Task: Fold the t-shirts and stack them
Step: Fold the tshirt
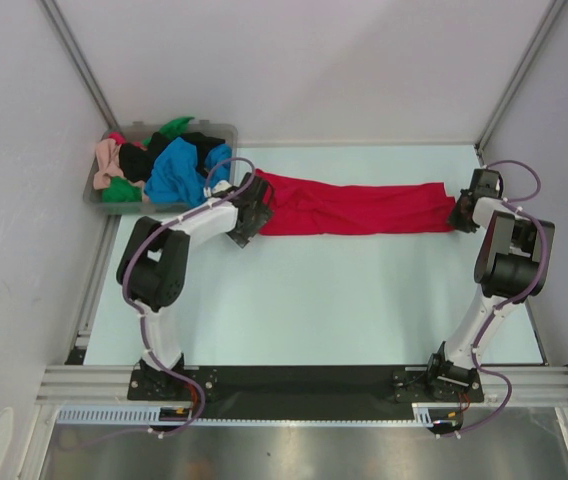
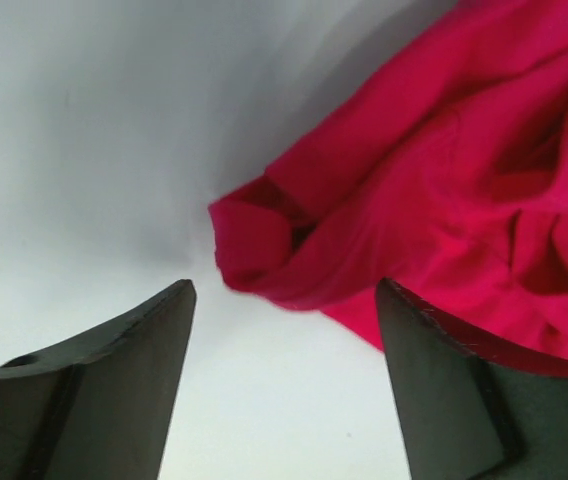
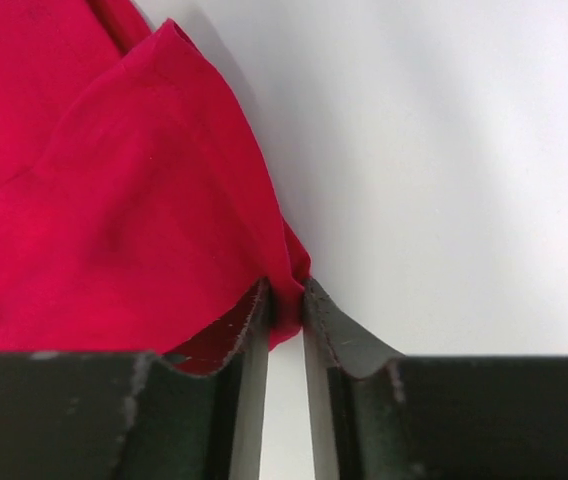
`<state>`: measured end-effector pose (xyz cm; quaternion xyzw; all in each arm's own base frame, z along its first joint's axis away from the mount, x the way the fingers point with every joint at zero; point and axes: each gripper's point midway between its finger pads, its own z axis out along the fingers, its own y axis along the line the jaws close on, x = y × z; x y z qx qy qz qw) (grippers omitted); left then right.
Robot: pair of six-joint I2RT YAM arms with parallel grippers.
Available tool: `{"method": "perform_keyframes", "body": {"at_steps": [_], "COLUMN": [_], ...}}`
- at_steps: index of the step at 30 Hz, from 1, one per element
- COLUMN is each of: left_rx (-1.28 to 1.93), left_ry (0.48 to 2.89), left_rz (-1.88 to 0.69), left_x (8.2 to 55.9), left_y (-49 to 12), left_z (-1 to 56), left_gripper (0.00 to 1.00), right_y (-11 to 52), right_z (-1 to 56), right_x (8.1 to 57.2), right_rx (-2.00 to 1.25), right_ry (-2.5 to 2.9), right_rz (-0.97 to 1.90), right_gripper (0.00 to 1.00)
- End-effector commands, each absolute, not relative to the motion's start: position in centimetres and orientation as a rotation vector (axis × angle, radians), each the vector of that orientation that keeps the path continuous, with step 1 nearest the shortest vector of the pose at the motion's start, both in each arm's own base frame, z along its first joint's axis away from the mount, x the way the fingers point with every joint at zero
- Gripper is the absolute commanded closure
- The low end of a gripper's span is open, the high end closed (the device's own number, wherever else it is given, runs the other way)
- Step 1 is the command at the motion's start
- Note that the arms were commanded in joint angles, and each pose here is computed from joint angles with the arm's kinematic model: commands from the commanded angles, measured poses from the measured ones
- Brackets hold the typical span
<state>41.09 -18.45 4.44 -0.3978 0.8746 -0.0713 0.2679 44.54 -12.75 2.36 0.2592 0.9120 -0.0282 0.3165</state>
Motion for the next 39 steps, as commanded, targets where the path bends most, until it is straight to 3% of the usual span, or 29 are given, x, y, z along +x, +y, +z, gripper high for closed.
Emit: {"method": "perform_keyframes", "body": {"at_steps": [1, 7, 8, 11, 24, 39], "left_rx": [-1.062, -1.017, -0.976, -0.879, -0.406, -0.090], "left_ry": [2.281, 2.262, 2.264, 2.275, 2.355, 2.142], "left_rz": [-0.191, -0.184, -0.173, -0.147, -0.232, -0.536], "left_x": [43.9, 45.2, 45.6, 47.0, 55.1, 64.8], "left_y": [-18.1, -18.1, -18.0, -18.1, -20.1, -25.5], "left_z": [5.3, 4.7, 4.9, 5.1, 4.3, 8.0], "left_gripper": [0.24, 0.57, 0.74, 1.00, 1.00, 0.97], "right_y": [-12.9, -12.9, -12.8, -12.4, -6.0, 6.5], "right_z": [2.3, 2.2, 2.5, 2.8, 3.8, 4.7], "right_x": [44.5, 43.6, 43.4, 41.8, 31.8, 21.6], "right_rx": [0.677, 0.679, 0.681, 0.701, 0.762, 0.699], "right_ry": [2.423, 2.444, 2.443, 2.448, 2.483, 2.575], "right_rz": [-0.102, -0.116, -0.116, -0.121, -0.042, 0.122], "right_gripper": [0.78, 0.96, 1.00, 1.00, 1.00, 1.00]}}
